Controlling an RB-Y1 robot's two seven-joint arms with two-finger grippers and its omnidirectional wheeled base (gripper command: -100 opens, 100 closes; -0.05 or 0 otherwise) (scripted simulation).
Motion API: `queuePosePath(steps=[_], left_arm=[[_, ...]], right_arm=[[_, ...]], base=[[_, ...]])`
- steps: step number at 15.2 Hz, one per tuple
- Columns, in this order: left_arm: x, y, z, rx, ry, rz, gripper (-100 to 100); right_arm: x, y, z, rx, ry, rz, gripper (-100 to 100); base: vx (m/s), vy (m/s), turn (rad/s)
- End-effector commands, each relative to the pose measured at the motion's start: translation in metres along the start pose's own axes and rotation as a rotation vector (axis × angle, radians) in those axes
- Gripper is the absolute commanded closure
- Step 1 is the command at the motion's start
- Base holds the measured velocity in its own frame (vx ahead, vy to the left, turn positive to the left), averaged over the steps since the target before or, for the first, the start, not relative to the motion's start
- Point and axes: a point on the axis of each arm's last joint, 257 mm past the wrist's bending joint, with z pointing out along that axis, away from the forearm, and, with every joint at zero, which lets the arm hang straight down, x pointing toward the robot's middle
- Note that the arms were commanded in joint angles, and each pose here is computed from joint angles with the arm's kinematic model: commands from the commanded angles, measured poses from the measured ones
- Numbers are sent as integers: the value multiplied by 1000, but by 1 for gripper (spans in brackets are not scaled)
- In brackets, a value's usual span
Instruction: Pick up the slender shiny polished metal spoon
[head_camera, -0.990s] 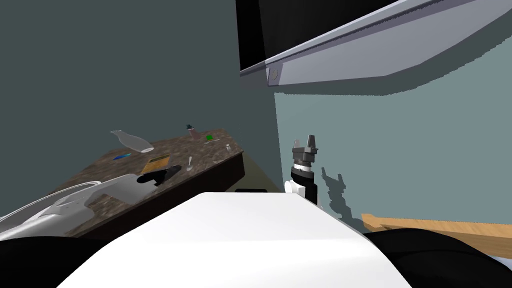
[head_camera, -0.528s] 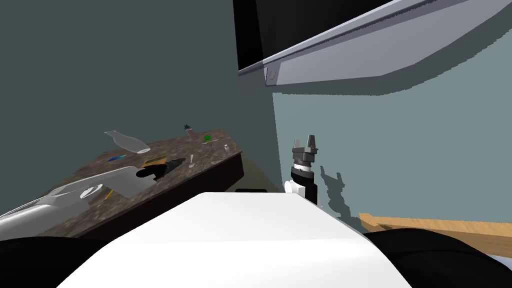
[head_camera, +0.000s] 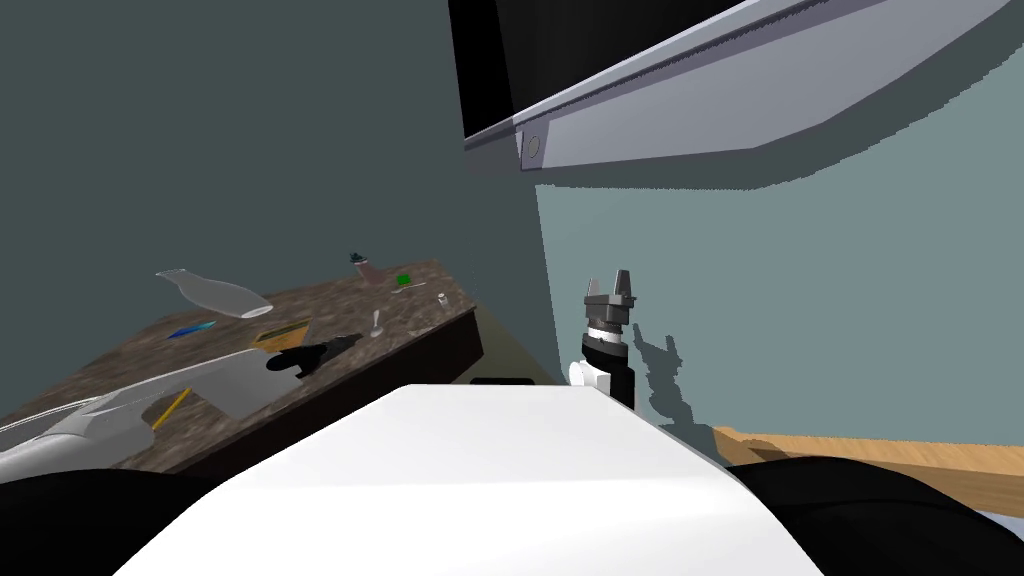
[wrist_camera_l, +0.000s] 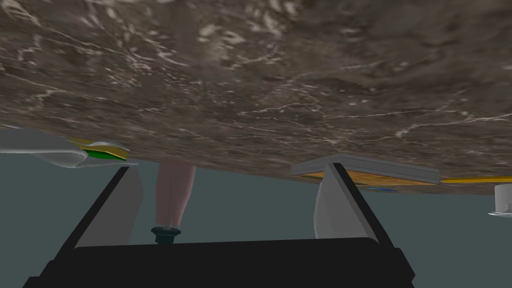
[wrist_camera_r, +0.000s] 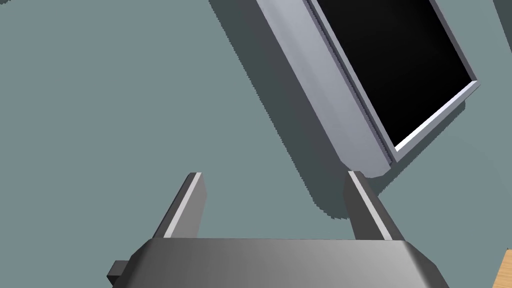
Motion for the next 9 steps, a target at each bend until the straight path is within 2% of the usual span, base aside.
queuePosePath(steps=[1, 2, 5, 6, 7, 9], left_arm=[[0, 0, 0, 0, 0, 0, -100], [5, 9, 5, -9, -2, -4, -100], [9, 16, 11, -14, -5, -13, -100], [7, 12, 8, -12, -3, -10, -100], [3, 6, 3, -7, 0, 0, 100], [4, 7, 4, -7, -1, 0, 100]], right_arm=[[0, 0, 0, 0, 0, 0, 0], [0, 0, 0, 0, 0, 0, 0], [0, 0, 0, 0, 0, 0, 0], [0, 0, 0, 0, 0, 0, 0], [0, 0, 0, 0, 0, 0, 0], [0, 0, 0, 0, 0, 0, 0]], base=[[25, -31, -9], [18, 3, -59], [19, 40, -64], [9, 27, -22], [-7, -7, 68], [-18, -30, 77]])
